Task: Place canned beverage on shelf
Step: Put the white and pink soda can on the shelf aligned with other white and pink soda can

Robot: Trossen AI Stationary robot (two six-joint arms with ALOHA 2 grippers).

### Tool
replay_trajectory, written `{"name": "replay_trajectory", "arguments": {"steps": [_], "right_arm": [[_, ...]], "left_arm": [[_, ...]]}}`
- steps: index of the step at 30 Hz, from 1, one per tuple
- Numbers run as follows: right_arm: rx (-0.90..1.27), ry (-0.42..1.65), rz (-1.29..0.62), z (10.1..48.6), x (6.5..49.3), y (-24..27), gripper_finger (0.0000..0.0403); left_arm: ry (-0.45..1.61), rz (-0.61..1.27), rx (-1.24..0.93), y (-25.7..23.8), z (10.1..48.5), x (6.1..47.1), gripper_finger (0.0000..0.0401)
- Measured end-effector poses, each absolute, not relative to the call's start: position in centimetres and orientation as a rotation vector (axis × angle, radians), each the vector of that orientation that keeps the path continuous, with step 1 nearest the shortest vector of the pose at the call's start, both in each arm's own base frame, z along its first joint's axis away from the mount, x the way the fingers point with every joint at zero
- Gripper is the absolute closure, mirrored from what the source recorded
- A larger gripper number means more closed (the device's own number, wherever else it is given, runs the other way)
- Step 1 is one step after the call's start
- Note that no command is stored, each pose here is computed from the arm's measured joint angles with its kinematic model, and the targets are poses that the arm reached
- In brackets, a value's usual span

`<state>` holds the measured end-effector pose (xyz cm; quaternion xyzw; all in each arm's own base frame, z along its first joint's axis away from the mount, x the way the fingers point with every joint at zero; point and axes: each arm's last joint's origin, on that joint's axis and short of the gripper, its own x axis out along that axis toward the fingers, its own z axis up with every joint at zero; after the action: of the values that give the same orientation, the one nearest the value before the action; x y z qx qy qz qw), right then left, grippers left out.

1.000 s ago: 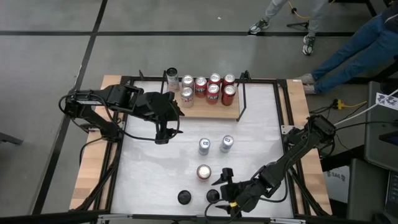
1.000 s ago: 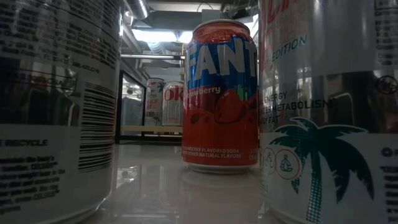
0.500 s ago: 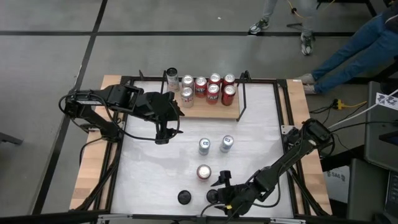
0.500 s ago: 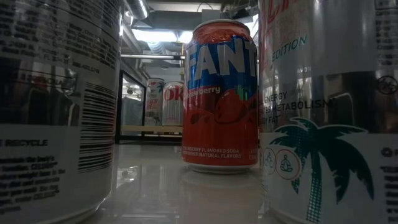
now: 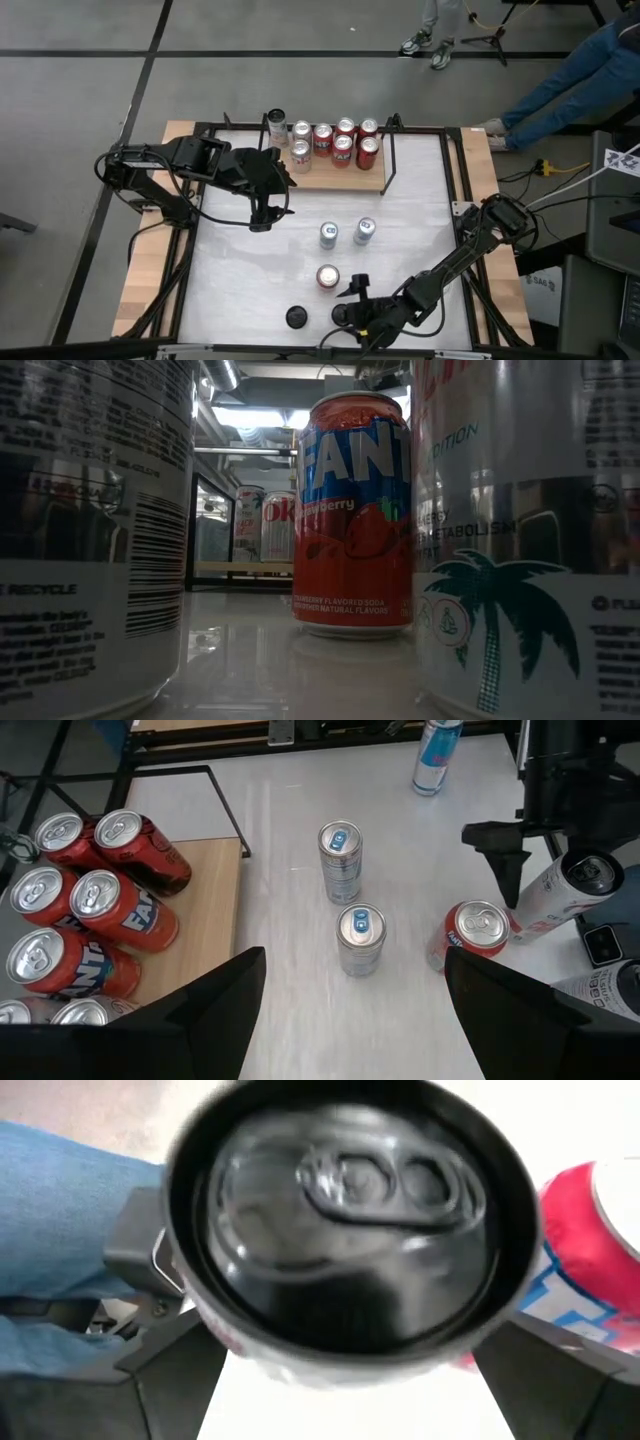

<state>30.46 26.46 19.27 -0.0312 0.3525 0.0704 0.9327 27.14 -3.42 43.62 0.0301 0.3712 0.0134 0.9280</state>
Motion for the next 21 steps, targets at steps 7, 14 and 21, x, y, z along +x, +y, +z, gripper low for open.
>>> {"name": "replay_trajectory", "arguments": {"steps": [7,14,21], "right_arm": [[-0.081,0.683,0.167,19.55,30.68,26.66,0.002],[-0.09,0.683,0.17,19.55,30.67,26.65,0.0048],[-0.112,0.681,0.179,19.55,30.77,26.56,0.0139]], "left_arm": [[0.761,0.028,0.059,-3.42,43.62,27.14,0.0102],[0.761,0.037,0.038,-3.42,43.62,27.14,0.0102],[0.761,0.037,0.038,-3.42,43.62,27.14,0.0102]]}}
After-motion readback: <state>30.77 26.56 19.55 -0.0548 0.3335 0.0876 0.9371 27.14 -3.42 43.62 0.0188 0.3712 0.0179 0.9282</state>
